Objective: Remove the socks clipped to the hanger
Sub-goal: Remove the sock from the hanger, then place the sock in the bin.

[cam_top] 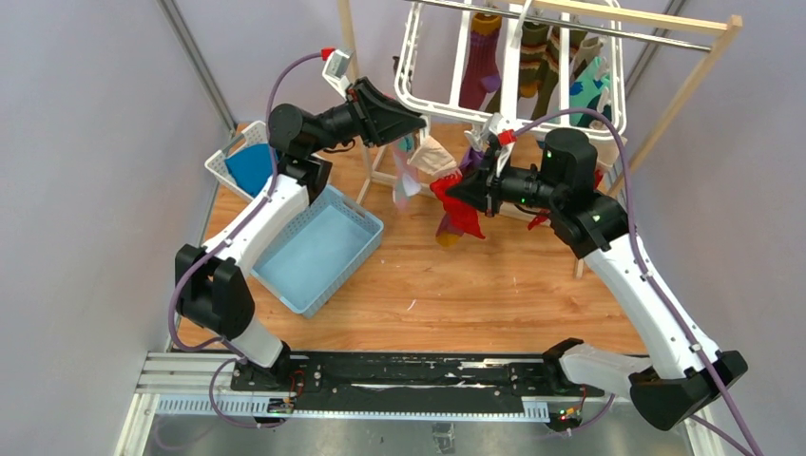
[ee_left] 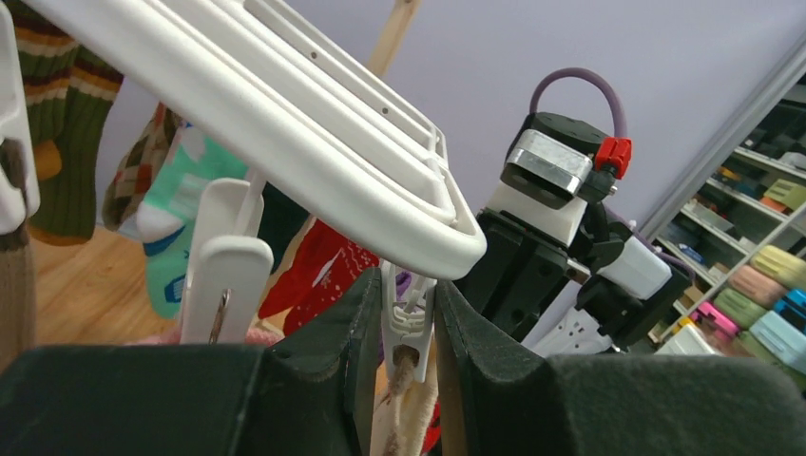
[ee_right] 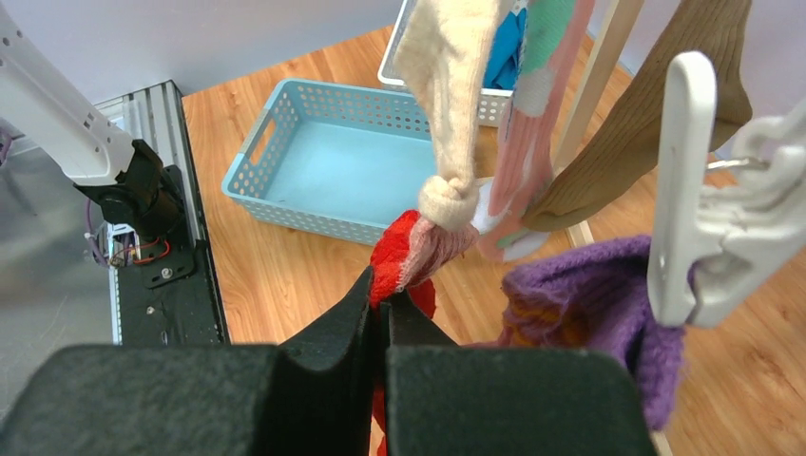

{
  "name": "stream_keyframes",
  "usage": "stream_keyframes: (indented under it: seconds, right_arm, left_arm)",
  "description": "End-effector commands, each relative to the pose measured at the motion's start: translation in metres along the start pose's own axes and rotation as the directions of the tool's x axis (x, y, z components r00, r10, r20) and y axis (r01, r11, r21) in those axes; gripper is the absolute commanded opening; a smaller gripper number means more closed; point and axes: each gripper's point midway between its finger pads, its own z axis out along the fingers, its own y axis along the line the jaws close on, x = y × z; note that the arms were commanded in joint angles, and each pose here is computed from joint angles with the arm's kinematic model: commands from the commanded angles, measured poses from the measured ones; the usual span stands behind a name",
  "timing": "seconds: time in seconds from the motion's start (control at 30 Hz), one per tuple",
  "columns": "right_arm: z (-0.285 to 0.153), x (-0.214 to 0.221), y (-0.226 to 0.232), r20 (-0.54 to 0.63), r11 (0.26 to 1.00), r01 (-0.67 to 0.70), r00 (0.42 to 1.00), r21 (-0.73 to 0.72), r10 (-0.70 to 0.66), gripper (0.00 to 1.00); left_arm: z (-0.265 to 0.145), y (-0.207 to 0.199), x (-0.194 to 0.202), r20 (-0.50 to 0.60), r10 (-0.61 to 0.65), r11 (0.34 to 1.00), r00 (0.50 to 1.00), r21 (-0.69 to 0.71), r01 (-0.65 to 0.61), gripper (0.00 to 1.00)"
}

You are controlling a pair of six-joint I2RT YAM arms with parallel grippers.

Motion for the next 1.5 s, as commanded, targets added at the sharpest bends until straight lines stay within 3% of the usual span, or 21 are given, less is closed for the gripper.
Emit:
stream_keyframes:
  seconds: [0.0, 0.4, 0.57, 0.9, 1.1, 1.3, 1.47]
  right_arm:
    - [-0.002, 0.001, 0.002, 0.009, 1.000, 0.001, 1.000, -0.023, -0.001, 0.00]
    - [0.006, 0.001, -0.003, -0.009, 0.998, -0.061, 0.998, -0.026, 0.061, 0.00]
    - [0.007, 0.003, -0.001, -0.016, 0.997, -0.072, 0.997, -0.040, 0.071, 0.00]
    - [0.005, 0.014, 0.019, -0.050, 0.985, -0.071, 0.997, -0.158, 0.064, 0.00]
    - [-0.002, 0.021, 0.036, -0.073, 0.971, -0.051, 0.997, -0.232, 0.035, 0.00]
    - [-0.005, 0.023, 0.040, -0.077, 0.971, -0.034, 0.997, -0.239, 0.016, 0.00]
    - [-0.006, 0.024, 0.043, -0.075, 0.968, -0.017, 0.997, -0.251, -0.002, 0.00]
  left_arm:
    - [-0.005, -0.004, -0.012, 0.048, 0.031, 0.999, 0.998, -0.030, -0.029, 0.00]
    - [-0.006, -0.011, -0.022, 0.122, -0.027, 0.999, 0.992, -0.014, 0.029, 0.00]
    - [-0.011, -0.003, -0.022, 0.174, -0.100, 0.991, 0.980, -0.069, 0.113, 0.00]
    - [-0.014, -0.005, -0.012, 0.116, -0.015, 0.996, 0.993, -0.086, 0.025, 0.00]
    - [-0.018, 0.009, 0.004, 0.014, 0.078, 0.989, 0.997, -0.127, -0.076, 0.36]
    - [-0.025, 0.015, -0.001, 0.003, 0.120, 0.983, 0.993, -0.144, -0.118, 0.77]
    - [-0.040, 0.009, 0.004, -0.031, 0.154, 0.977, 0.988, -0.142, -0.157, 0.95]
